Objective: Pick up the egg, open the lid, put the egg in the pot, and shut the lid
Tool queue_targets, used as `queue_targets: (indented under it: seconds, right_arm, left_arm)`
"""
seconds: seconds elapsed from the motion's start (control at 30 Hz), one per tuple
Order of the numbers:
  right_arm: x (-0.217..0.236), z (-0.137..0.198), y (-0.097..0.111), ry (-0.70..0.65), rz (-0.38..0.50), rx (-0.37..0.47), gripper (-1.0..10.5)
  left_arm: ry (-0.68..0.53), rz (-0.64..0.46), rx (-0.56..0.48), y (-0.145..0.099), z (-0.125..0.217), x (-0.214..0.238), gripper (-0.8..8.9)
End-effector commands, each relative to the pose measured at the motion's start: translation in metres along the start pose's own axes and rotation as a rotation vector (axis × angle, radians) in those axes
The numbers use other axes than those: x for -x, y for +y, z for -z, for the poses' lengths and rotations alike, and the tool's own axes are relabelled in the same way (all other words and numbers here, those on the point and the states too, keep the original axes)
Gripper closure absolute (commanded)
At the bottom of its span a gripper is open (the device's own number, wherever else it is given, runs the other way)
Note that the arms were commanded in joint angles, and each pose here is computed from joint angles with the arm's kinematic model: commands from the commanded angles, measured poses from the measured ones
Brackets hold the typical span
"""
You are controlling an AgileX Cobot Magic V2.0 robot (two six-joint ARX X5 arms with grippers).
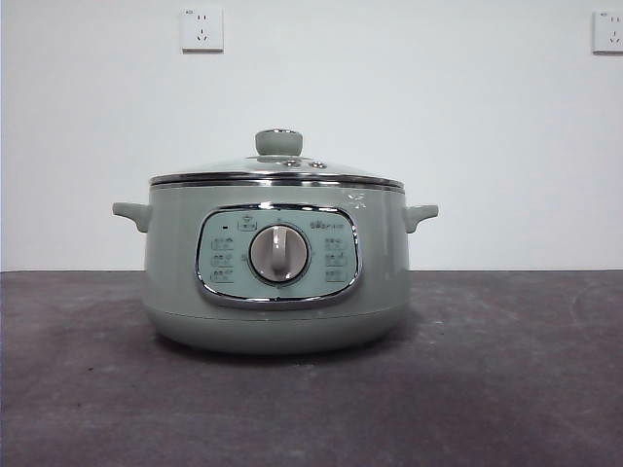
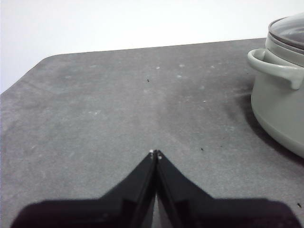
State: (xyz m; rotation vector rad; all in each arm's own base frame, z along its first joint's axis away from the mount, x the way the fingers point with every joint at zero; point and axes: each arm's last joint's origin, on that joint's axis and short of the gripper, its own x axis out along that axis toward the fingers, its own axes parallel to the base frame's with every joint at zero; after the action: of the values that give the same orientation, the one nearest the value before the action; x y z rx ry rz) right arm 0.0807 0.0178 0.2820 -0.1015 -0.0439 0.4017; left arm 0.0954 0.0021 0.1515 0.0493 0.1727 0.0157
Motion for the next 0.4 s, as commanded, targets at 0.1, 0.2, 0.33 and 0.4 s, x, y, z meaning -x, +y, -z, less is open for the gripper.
queue_targets:
  seconds: [0.1, 0.2, 0.33, 0.4]
  right_arm:
    - [-0.003, 0.047, 0.004, 0.051, 0.002, -0.037, 9.5]
    - [-0.004, 0.069, 0.005, 0.080, 0.002, -0.044, 9.5]
    - [-0.005, 0.093, 0.008, 0.112, -0.001, -0.055, 9.5]
    - [-0.006, 0.103, 0.008, 0.125, -0.002, -0.062, 9.5]
  left_arm:
    - [0.010, -0.002, 0.007, 0.000, 0.004, -0.001, 8.17]
    - [0.010, -0.003, 0.007, 0.000, 0.004, -0.001, 8.17]
    - [0.010, -0.002, 0.007, 0.000, 0.004, -0.001, 8.17]
    - [0.010, -0.002, 0.007, 0.000, 0.004, -0.001, 8.17]
